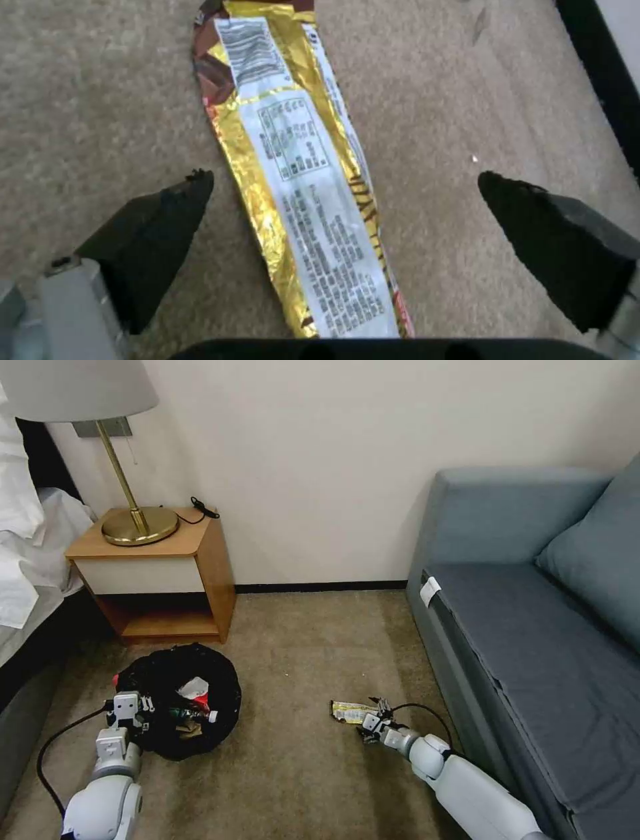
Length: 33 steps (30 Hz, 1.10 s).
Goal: Pick up the trash bin, then pick up the garbage on the floor and place it into the trash bin.
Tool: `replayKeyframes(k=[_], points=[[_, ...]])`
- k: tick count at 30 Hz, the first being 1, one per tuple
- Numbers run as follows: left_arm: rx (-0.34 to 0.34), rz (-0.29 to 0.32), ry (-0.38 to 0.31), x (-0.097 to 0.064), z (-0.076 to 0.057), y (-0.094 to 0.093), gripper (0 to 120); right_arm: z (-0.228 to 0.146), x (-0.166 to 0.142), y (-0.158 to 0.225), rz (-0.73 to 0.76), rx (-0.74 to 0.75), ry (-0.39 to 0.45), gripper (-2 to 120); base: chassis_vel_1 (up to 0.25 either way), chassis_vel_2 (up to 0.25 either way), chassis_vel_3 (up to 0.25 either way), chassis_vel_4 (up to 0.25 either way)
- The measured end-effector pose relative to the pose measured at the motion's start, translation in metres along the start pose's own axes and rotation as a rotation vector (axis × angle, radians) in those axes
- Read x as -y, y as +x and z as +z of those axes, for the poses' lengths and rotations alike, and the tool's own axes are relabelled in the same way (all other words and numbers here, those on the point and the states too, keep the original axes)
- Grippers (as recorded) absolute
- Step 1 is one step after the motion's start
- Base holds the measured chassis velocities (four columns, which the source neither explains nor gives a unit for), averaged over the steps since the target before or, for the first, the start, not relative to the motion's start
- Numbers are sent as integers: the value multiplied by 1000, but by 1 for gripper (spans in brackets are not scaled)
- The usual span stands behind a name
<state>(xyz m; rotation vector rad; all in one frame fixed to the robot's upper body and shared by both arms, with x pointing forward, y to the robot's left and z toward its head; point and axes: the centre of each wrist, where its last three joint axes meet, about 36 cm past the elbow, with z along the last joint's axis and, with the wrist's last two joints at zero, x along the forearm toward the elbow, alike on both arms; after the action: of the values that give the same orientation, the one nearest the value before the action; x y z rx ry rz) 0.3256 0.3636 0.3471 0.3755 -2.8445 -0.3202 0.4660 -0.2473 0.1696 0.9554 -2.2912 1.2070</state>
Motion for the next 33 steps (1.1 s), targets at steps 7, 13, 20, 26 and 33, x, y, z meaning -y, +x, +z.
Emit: replayKeyframes(k=[7,13,20,26,33], points=[[0,-2,2,0,1,-1,4,2,4,-6,11,-10,-1,100,0,0,0,0],[-1,1,6,2,2,-2,4,3,10,-11,21,-16,0,100,0,0,0,0],[0,1,8,3,1,-2,4,7,12,-11,22,-26,-6,98,0,0,0,0],[1,0,7,3,4,-2,4,8,10,-14,-6,-21,-18,79,0,0,0,0],[1,-1,7,2,5,-2,4,9,12,-15,-22,-22,-19,55,0,0,0,0]])
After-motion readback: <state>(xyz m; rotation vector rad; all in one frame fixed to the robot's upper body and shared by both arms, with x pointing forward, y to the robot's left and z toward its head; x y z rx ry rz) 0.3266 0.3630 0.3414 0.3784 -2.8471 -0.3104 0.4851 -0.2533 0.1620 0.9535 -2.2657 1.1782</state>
